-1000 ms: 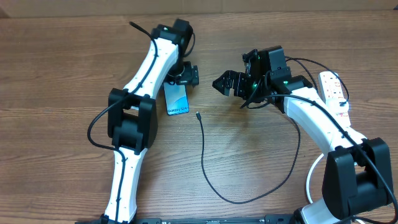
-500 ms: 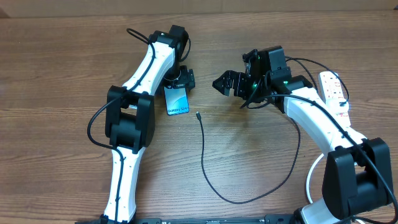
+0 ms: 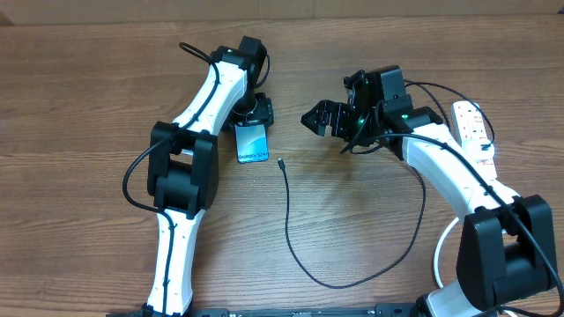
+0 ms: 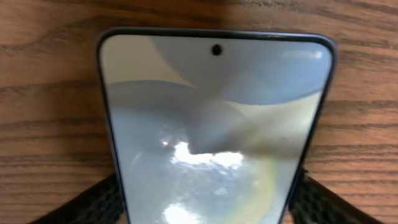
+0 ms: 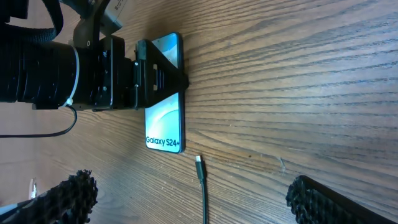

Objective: Plug charger to phone and switch on socket

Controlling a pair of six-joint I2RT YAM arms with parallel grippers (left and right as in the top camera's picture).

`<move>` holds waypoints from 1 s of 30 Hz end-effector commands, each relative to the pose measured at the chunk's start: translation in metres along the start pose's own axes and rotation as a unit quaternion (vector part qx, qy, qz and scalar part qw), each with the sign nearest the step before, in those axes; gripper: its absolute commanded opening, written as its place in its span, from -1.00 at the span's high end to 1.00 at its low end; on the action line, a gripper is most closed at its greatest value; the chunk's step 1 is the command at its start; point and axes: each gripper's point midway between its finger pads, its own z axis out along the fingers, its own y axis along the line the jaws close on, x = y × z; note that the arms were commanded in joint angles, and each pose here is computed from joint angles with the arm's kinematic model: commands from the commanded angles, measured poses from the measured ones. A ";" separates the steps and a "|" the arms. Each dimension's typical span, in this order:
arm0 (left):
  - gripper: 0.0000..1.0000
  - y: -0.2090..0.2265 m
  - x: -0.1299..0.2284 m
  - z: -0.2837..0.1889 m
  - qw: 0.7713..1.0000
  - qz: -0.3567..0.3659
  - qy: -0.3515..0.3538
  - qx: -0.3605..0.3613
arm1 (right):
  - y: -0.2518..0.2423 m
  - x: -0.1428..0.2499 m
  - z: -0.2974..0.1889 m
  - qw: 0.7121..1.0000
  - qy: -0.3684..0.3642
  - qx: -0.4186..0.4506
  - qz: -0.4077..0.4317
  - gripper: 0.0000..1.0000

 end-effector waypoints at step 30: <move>-0.08 -0.002 0.005 -0.022 0.998 0.025 0.041 0.031 | 0.022 0.020 0.010 0.999 0.026 -0.012 -0.018 -1.00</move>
